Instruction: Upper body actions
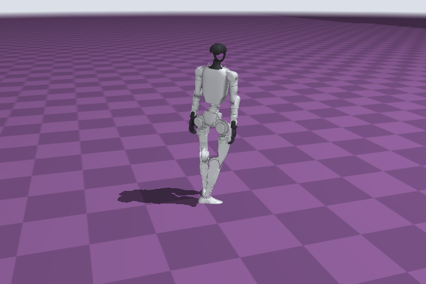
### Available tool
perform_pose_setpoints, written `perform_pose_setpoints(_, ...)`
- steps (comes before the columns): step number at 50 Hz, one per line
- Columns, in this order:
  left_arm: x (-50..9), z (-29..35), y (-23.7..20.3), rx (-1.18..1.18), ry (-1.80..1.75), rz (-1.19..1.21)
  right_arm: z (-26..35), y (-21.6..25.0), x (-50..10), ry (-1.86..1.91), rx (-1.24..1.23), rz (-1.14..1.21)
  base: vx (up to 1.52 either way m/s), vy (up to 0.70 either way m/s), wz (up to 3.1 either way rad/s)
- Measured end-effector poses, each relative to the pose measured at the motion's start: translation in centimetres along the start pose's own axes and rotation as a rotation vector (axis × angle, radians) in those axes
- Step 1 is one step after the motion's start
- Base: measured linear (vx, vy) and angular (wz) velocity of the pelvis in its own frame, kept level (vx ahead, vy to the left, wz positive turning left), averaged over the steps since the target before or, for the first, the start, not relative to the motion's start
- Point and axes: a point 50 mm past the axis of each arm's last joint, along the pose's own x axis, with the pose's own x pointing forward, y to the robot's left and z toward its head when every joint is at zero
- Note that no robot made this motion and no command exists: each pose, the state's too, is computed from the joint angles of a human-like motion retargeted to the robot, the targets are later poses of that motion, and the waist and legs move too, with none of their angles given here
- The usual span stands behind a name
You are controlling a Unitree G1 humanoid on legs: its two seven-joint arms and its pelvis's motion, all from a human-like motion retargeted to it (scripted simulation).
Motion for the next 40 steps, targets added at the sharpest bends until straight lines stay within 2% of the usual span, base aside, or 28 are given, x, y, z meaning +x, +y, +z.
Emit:
perform_pose_setpoints(8, 0.0, -2.4, 1.8, -0.032, 0.078, 0.028, 2.4, -1.1, -0.1, -0.122, 0.054, -0.029, 0.5, -0.09, 1.66)
perform_pose_setpoints(15, -0.2, 0.3, 3.3, -0.013, -0.002, 0.057, 5.3, 0.3, -0.6, -0.236, 0.061, 0.043, 0.2, -0.24, 2.31)
perform_pose_setpoints(24, 0.0, 0.2, 1.2, -0.043, -0.025, -0.09, 5.1, 1.3, -0.5, -0.22, -0.109, 0.079, 0.21, -0.11, 1.4)
perform_pose_setpoints(30, 0.1, -3.2, -0.3, -0.089, 0.089, -0.065, 5.3, 1.0, -0.6, -0.226, -0.07, 0.072, 0.23, 0.03, 0.72)
perform_pose_setpoints(34, 0.0, -5.0, -0.2, -0.071, 0.163, -0.067, 5.2, 1.0, -0.6, -0.223, -0.052, 0.077, 0.14, 0.0, 0.73)
perform_pose_setpoints(40, 0.0, -3.9, 1.1, -0.034, 0.13, -0.033, 5.0, 1.0, -0.5, -0.218, -0.07, 0.072, 0.02, -0.06, 0.34)
